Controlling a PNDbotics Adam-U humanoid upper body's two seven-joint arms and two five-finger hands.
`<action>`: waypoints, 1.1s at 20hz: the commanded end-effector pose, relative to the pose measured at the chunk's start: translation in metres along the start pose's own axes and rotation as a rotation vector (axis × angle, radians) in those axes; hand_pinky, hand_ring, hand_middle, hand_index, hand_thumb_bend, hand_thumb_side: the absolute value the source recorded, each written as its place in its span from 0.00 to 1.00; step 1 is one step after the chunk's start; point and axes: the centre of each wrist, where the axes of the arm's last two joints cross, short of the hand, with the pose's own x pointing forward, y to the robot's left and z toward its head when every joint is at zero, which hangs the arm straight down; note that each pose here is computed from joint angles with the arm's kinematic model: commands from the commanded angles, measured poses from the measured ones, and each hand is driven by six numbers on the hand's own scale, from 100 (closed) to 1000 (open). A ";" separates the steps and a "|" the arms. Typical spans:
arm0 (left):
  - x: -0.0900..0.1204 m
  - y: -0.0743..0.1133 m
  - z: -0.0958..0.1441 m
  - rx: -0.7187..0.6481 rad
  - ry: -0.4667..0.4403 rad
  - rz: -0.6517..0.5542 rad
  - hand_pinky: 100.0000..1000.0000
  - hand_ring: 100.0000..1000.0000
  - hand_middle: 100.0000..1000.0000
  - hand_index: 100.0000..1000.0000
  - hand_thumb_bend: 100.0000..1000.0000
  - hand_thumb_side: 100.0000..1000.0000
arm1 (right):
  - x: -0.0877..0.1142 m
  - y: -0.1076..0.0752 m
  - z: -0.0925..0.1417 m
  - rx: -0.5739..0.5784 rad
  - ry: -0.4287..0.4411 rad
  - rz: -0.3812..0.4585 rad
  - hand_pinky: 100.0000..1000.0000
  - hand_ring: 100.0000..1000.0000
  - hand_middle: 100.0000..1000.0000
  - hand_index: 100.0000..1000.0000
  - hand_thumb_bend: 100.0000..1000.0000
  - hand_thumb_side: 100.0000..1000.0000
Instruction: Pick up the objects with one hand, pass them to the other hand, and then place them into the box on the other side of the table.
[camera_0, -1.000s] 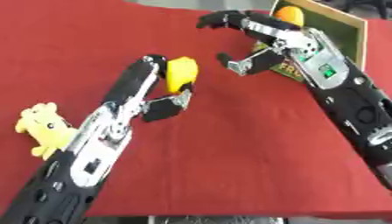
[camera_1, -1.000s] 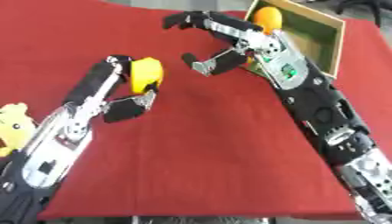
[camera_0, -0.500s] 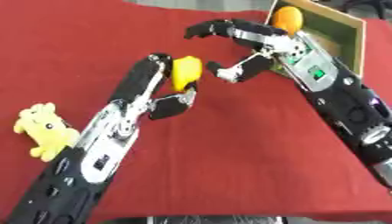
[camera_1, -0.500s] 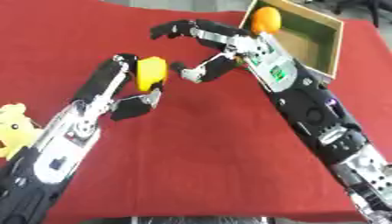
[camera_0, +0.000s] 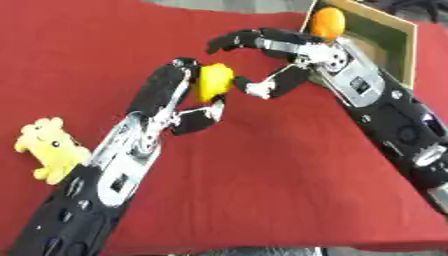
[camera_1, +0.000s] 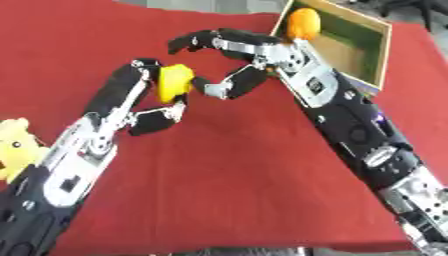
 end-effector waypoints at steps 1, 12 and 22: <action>0.004 0.006 -0.002 0.035 -0.022 -0.026 0.59 0.58 0.51 0.55 0.00 0.27 | 0.009 -0.018 0.005 0.252 -0.187 0.220 0.95 1.00 0.88 1.00 0.00 0.30; 0.008 0.004 -0.003 0.065 -0.023 -0.024 0.58 0.58 0.50 0.55 0.00 0.28 | 0.009 -0.015 0.002 0.269 -0.174 0.234 0.95 1.00 0.85 0.98 0.00 0.41; 0.013 0.003 -0.005 0.079 -0.011 -0.008 0.58 0.58 0.50 0.55 0.00 0.30 | 0.002 -0.005 0.003 0.314 -0.165 0.268 0.95 1.00 0.83 0.97 0.00 0.51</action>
